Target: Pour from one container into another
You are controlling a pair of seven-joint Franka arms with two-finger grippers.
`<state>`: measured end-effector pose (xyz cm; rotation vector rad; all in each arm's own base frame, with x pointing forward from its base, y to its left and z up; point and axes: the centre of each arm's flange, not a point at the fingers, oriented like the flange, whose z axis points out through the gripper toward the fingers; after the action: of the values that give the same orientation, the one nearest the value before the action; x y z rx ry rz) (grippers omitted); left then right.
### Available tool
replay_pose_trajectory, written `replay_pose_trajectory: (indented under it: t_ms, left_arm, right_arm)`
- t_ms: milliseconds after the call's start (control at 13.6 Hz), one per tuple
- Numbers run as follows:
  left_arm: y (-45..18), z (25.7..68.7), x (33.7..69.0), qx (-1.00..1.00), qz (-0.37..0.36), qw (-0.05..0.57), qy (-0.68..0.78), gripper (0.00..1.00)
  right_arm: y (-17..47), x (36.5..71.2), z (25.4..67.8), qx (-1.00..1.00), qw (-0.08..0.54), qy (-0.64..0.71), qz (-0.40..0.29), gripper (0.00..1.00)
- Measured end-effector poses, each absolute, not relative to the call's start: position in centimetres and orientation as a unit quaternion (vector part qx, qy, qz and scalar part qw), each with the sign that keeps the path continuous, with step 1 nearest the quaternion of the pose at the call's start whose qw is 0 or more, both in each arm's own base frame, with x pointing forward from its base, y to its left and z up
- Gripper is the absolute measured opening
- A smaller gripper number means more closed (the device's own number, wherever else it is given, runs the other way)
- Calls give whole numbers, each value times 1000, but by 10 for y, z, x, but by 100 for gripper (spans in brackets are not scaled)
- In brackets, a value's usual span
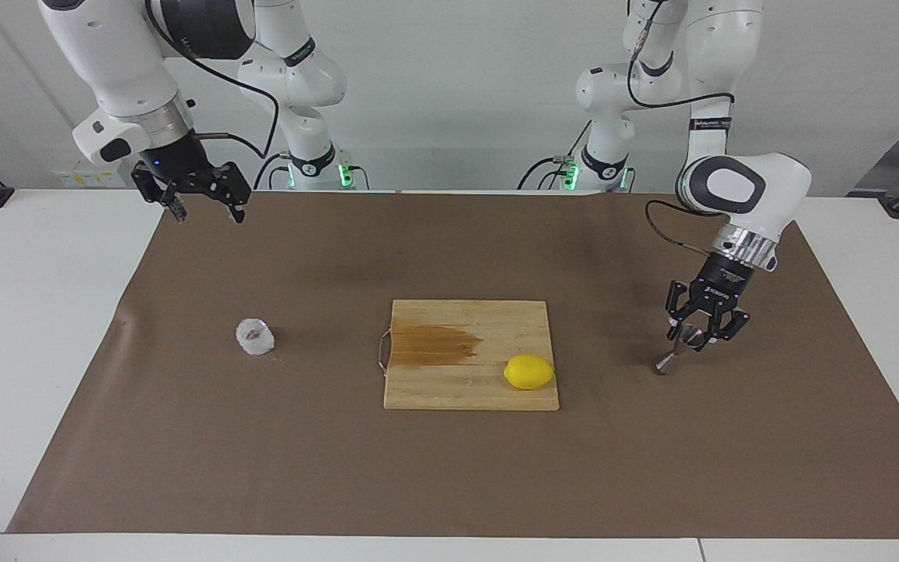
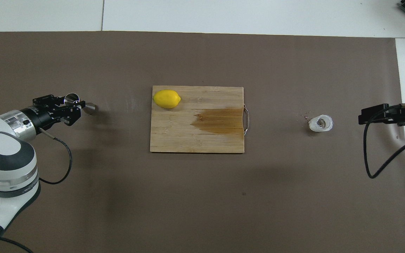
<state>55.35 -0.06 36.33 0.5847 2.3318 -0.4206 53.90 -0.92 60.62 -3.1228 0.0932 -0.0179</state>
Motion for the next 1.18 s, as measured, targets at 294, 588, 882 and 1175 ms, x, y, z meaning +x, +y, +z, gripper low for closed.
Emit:
replay_pose_trajectory:
  t_ms: [294, 588, 882, 1175]
  left_arm:
    - [-63, 388, 556, 245, -190, 350, 884, 50]
    - [-125, 413, 551, 268, -218, 355, 869, 50]
    - [-187, 432, 537, 318, -236, 357, 846, 50]
    - [-249, 450, 520, 371, -250, 357, 820, 50]
  right_arm:
    - [-9, 539, 606, -1000, 9, 30, -6, 100]
    - [-9, 539, 606, -1000, 9, 30, -6, 100]
    - [-9, 539, 606, -1000, 9, 30, -6, 100]
    - [-9, 539, 606, -1000, 9, 30, -6, 100]
